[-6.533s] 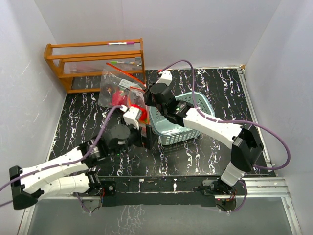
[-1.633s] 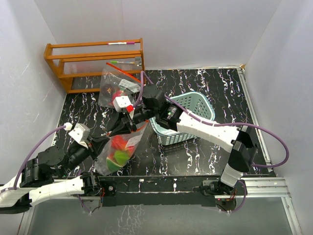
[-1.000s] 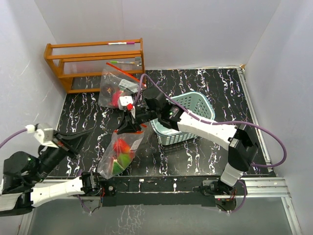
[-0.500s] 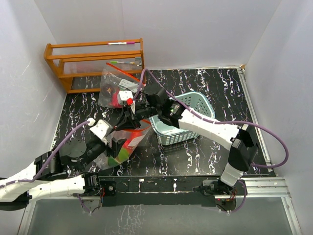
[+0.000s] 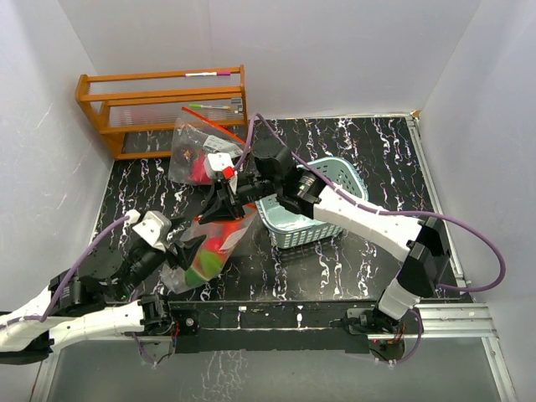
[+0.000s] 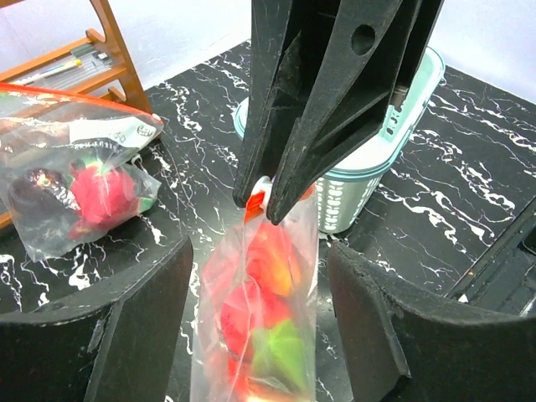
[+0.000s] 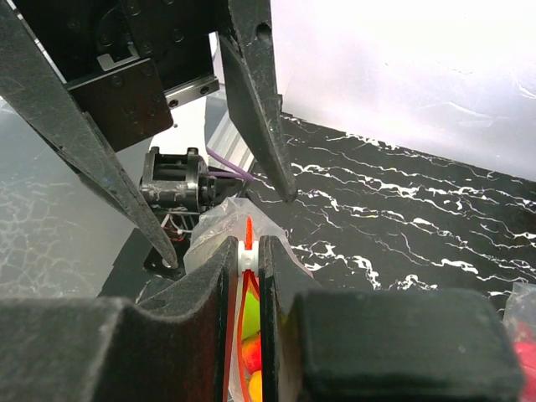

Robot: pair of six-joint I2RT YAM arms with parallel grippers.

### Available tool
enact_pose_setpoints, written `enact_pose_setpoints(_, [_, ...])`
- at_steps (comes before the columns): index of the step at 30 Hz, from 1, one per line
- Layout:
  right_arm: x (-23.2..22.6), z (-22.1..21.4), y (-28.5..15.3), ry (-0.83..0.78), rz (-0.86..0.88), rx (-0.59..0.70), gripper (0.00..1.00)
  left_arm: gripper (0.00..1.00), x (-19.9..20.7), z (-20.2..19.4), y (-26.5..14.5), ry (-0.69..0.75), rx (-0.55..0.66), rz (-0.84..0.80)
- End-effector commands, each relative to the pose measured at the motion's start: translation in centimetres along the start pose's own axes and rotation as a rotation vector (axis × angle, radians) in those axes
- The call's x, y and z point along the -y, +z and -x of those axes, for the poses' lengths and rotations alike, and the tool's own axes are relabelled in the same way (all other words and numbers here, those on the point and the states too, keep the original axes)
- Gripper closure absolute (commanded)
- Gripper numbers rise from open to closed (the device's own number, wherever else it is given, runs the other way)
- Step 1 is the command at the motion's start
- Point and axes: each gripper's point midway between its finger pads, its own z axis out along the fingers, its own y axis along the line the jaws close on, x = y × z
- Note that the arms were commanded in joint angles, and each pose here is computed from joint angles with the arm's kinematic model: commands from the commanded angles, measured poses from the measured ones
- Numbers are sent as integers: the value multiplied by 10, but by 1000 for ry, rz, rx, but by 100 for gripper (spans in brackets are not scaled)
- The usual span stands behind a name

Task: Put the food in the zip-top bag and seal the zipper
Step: Unzip the zipper food storage bag at the center of the board.

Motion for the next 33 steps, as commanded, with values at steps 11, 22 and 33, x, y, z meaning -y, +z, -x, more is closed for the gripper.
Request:
enact_pose_setpoints(11, [-22, 68, -19, -141, 21, 91, 85, 42, 25, 4, 22, 141, 37, -87])
enact_pose_setpoints(22, [-24, 71, -21, -148, 12, 103, 85, 100, 10, 5, 18, 90, 35, -13])
enact_pose_setpoints(33, [0, 46, -20, -109, -97, 56, 85, 100, 1, 59, 1, 9, 137, -16])
